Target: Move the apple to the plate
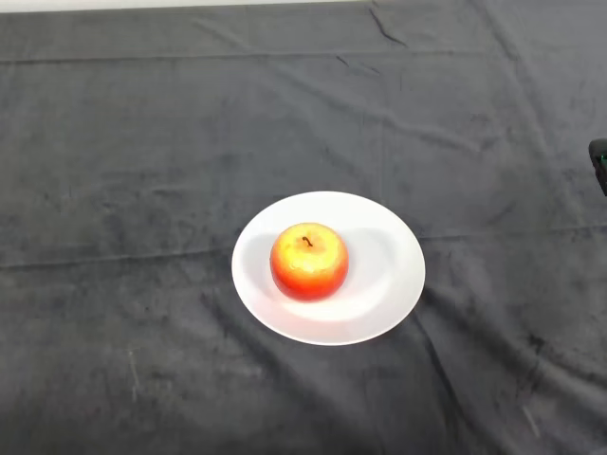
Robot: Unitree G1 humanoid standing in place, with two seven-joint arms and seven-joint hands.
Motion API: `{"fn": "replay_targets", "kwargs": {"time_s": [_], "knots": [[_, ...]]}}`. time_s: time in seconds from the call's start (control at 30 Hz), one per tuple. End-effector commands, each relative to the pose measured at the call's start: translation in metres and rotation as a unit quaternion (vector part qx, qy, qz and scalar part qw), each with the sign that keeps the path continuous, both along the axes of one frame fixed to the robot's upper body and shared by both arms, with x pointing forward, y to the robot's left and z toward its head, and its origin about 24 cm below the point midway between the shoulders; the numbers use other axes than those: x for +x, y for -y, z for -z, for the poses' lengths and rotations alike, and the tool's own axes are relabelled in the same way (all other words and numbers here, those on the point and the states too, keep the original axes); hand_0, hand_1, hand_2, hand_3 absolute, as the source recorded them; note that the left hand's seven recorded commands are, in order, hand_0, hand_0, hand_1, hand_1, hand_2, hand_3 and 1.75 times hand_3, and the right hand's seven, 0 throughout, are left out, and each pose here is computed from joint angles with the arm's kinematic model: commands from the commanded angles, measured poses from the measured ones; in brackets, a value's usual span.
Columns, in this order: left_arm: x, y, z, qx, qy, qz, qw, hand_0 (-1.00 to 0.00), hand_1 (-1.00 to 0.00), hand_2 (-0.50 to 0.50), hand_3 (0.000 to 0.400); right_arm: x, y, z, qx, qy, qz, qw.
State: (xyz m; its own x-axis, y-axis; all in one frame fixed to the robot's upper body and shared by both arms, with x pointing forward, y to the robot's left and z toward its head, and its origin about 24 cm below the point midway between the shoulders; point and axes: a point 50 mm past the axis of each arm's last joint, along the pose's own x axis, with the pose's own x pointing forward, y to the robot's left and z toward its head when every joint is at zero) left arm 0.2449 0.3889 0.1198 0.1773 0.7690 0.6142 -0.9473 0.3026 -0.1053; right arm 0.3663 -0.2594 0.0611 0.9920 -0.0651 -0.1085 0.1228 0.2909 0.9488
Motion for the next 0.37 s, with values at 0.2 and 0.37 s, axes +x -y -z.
{"fn": "replay_targets", "kwargs": {"time_s": [0.2, 0.37], "knots": [[-0.003, -0.0103, -0.0074, 0.008, -0.011, -0.015, 1.0, 0.0, 0.0, 0.0, 0.0, 0.0026, 0.0125, -0.0142, -0.002, 0.023, 0.02, 0.9995], [-0.0031, -0.0104, -0.0073, 0.009, -0.012, -0.015, 1.0, 0.0, 0.0, 0.0, 0.0, 0.0026, 0.0125, -0.0142, -0.003, 0.023, 0.02, 0.9995]]}}
